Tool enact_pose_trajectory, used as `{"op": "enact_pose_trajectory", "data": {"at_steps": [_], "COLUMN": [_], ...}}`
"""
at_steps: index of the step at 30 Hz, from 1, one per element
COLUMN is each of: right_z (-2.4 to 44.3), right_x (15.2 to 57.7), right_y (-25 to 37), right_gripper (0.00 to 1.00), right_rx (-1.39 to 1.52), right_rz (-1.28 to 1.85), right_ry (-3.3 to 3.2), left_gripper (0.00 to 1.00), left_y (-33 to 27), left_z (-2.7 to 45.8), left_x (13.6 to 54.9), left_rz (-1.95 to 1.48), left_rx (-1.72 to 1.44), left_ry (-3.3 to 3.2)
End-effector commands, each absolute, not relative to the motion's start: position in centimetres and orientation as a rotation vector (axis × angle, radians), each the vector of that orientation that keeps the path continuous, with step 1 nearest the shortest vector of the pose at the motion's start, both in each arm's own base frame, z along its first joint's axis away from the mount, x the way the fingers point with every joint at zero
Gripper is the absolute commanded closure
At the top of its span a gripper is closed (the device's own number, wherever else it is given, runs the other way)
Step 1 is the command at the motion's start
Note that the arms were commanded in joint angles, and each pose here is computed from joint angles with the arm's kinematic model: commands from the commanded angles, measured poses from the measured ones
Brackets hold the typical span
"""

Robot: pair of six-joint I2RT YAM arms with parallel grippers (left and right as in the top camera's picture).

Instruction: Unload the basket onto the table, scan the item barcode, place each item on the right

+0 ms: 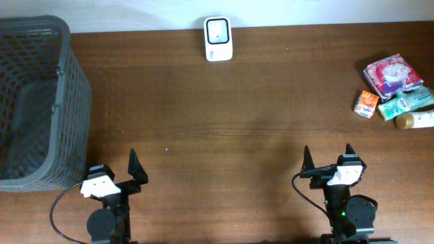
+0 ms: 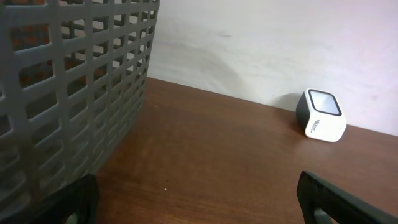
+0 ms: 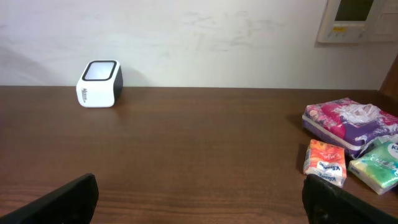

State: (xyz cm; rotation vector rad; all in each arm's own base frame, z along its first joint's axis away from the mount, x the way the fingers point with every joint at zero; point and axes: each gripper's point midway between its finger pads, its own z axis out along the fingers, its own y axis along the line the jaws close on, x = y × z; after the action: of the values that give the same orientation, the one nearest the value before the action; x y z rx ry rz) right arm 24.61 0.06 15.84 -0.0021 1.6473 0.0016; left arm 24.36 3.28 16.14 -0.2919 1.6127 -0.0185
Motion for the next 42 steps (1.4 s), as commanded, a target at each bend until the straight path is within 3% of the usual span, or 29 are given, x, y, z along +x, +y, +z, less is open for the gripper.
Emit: {"op": "enact_pose_trajectory", "data": {"at_steps": [1, 13, 42], "right_z": [15.5, 15.5, 15.5], "right_x": [24.6, 24.6, 24.6], "right_y": [0.0, 0.0, 0.0], "right_gripper": [0.02, 0.01, 0.01], "right_rx": [0.007, 0.007, 0.007], "right_rz": [0.000, 0.000, 0.000], "right_ry": [1.650, 1.650, 1.650], "left_gripper": [0.01, 0.01, 0.01], "left_y": [2.9, 1.4, 1.7], "left_z": [15.9, 15.6, 15.6], "left_x": [24.4, 24.5, 24.5], "left_rz": [0.017, 0.055, 0.055], "left_rx": [-0.219, -0.034, -0.067], "left_ry": [1.627, 1.652, 1.648]}}
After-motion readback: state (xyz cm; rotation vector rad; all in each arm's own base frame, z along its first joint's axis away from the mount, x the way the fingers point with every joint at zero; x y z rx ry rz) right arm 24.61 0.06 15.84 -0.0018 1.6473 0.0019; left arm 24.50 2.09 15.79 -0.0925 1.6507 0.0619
